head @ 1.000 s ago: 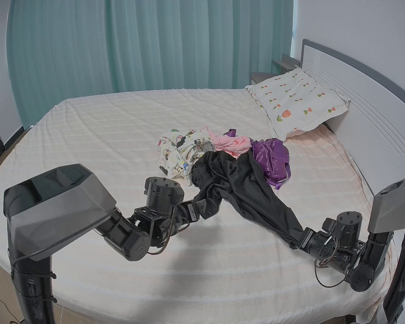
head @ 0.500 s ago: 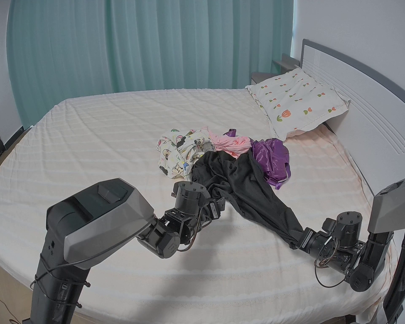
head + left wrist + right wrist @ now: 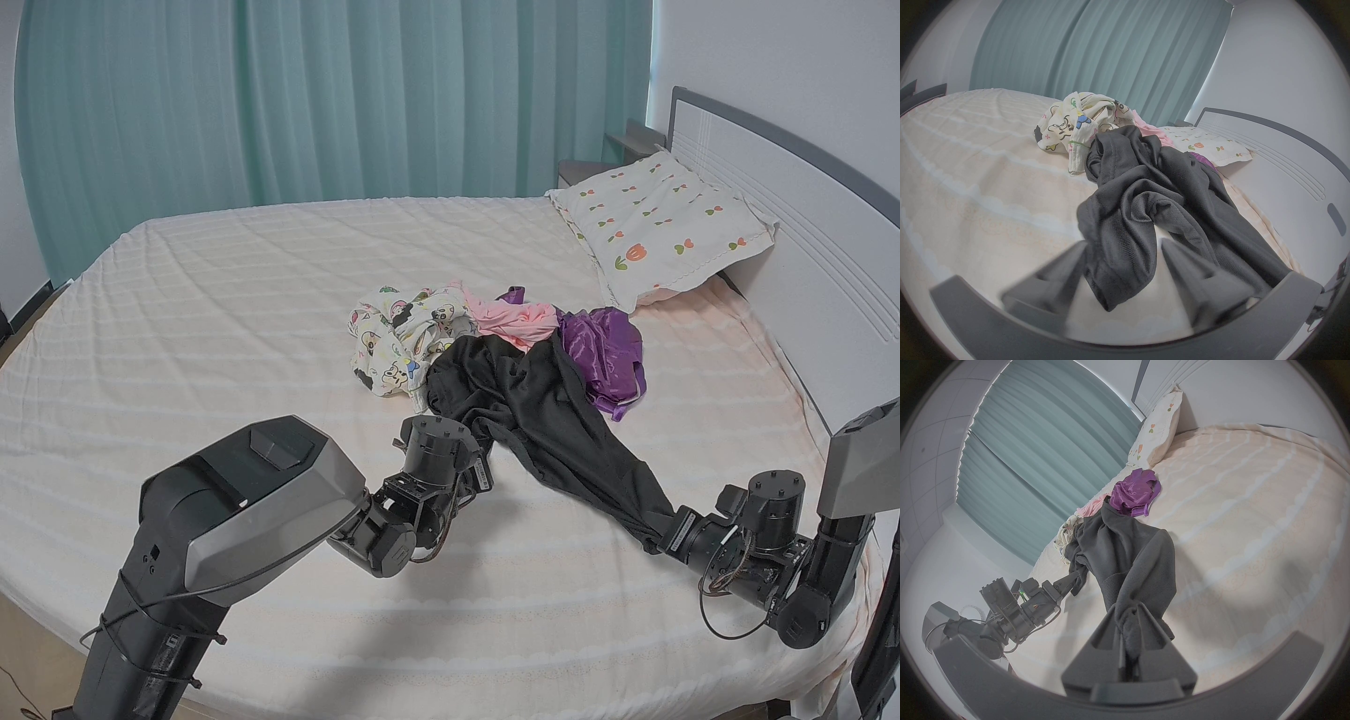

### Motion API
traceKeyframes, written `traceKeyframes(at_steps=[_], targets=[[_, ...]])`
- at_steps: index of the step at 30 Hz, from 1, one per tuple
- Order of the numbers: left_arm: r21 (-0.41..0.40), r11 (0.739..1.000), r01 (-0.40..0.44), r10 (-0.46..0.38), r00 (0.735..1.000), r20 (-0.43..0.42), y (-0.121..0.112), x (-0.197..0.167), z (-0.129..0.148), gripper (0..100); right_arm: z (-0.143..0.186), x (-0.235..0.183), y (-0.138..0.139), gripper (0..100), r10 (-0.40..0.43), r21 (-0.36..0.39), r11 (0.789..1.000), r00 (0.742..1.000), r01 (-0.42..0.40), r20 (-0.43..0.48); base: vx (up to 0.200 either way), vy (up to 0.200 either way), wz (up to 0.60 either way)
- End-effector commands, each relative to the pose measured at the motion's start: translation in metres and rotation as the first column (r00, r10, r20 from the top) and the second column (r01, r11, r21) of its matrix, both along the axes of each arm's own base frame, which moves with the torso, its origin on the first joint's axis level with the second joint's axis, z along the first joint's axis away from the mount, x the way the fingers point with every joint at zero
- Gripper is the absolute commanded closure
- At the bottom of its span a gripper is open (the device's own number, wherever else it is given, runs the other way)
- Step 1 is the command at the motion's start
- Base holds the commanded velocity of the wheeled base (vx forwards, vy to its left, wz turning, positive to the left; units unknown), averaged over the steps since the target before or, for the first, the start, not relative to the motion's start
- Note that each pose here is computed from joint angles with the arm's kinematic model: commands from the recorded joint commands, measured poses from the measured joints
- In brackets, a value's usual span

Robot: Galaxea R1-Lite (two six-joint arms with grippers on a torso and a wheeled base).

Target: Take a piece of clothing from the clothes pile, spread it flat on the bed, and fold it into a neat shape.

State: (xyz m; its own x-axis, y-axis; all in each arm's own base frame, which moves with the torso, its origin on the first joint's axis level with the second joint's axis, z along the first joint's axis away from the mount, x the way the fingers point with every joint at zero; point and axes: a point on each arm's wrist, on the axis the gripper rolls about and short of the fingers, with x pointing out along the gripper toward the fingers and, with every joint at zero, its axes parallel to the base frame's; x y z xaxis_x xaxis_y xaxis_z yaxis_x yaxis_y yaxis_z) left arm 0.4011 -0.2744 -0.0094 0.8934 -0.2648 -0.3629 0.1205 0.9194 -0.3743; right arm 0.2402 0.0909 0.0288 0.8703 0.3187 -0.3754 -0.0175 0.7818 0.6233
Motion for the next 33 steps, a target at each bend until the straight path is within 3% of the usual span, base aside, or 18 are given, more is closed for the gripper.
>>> traceKeyframes(at_steps=[1, 7, 12, 13, 20, 26, 32, 33], targets=[[-0.006, 1.000, -0.022, 0.022, 1.000, 0.014, 0.001, 0.008, -0.003, 100, 0.000, 0.000, 0.001, 100, 0.002, 0.003, 1.000, 1.000, -0.002, 0.007, 0.000, 0.000, 0.00], [-0.010, 0.999, -0.048, 0.048, 0.999, 0.013, 0.005, 0.008, -0.002, 100, 0.002, 0.000, 0.001, 100, 0.001, 0.009, 1.000, 1.000, -0.001, 0.013, 0.000, 0.000, 0.00], [-0.085, 0.993, -0.084, 0.084, 0.996, 0.005, 0.015, 0.002, 0.020, 100, 0.005, 0.000, 0.001, 100, 0.001, 0.016, 1.000, 1.000, -0.002, 0.023, 0.000, 0.000, 0.00], [-0.126, 0.987, -0.098, 0.099, 0.995, 0.002, 0.020, -0.005, 0.036, 100, 0.009, 0.000, 0.001, 100, 0.001, 0.025, 1.000, 0.999, -0.002, 0.036, 0.000, 0.000, 0.00], [-0.215, 0.971, -0.106, 0.112, 0.994, 0.016, 0.048, -0.046, 0.101, 100, 0.032, -0.005, -0.001, 100, 0.002, 0.064, 0.998, 0.993, -0.010, 0.118, 0.000, 0.000, 0.00], [-0.227, 0.969, -0.094, 0.103, 0.994, 0.030, 0.070, -0.087, 0.135, 100, 0.050, -0.010, 0.000, 100, 0.014, 0.087, 0.996, 0.982, -0.031, 0.187, 0.000, 0.000, 0.00], [-0.249, 0.966, -0.066, 0.083, 0.995, 0.058, 0.087, -0.124, 0.161, 100, 0.062, -0.016, 0.010, 100, 0.058, 0.095, 0.992, 0.970, -0.083, 0.236, 0.000, 0.000, 0.00], [-0.272, 0.961, -0.046, 0.073, 0.993, 0.089, 0.098, -0.144, 0.177, 100, 0.073, -0.021, 0.027, 100, 0.123, 0.108, 0.981, 0.949, -0.160, 0.290, 0.000, 0.000, 0.00]])
